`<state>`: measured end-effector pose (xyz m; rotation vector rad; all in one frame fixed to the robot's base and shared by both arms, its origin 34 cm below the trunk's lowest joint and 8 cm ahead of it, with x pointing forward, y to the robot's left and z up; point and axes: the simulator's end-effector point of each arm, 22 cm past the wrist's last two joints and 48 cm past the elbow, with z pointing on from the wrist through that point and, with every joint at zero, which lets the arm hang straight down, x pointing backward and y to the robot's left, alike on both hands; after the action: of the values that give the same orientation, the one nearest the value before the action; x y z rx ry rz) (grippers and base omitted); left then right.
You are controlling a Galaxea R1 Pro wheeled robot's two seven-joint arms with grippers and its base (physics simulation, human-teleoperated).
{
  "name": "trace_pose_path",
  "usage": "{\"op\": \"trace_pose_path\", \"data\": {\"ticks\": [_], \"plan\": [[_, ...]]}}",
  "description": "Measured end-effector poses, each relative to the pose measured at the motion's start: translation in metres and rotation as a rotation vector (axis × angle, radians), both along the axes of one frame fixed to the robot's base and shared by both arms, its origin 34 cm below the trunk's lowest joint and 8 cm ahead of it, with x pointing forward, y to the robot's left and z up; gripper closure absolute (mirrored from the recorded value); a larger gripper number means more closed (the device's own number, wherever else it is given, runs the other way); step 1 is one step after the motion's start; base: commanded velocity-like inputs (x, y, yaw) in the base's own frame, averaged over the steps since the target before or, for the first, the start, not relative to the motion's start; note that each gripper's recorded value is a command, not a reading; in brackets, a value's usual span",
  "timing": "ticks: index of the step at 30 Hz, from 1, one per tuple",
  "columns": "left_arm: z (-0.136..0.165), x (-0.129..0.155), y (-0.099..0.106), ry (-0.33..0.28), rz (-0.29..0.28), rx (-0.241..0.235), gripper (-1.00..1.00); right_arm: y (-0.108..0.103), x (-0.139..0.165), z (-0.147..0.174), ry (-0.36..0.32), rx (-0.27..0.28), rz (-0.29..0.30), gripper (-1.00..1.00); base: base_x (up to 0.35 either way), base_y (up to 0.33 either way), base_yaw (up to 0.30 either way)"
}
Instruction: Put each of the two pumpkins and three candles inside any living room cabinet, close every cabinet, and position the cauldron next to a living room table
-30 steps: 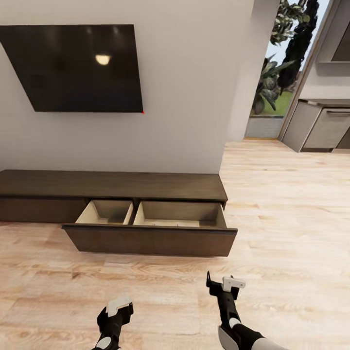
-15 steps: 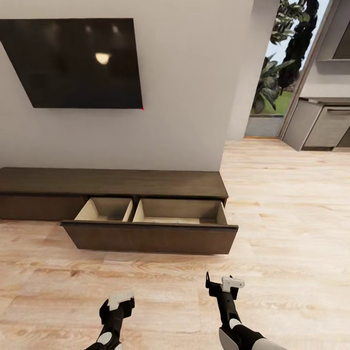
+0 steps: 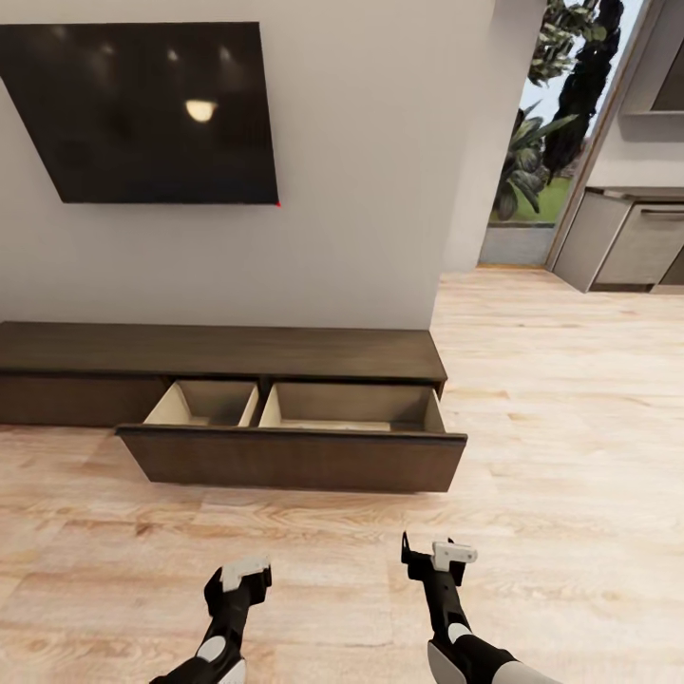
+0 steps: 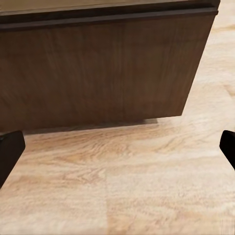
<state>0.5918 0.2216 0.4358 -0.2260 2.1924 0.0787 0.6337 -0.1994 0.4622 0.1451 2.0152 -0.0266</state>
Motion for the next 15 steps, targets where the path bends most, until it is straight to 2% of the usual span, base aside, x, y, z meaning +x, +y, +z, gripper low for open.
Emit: {"op": "trace_pose_path", "data": {"ticks": [3, 7, 15], "plan": [[0.006, 0.01, -0.011, -0.038, -0.025, -0.009, -1.0, 0.002, -0.001, -0.006, 0.0, 0.004, 0.008, -1.0, 0.0, 0.0, 0.0], [0.005, 0.014, -0.018, -0.058, -0.041, -0.012, -1.0, 0.003, -0.002, -0.015, 0.001, 0.005, 0.012, -1.0, 0.0, 0.0, 0.0], [-0.01, 0.012, -0.017, -0.064, -0.037, -0.014, -1.0, 0.003, -0.005, -0.031, 0.0, 0.006, 0.014, -1.0, 0.0, 0.0, 0.0]]}}
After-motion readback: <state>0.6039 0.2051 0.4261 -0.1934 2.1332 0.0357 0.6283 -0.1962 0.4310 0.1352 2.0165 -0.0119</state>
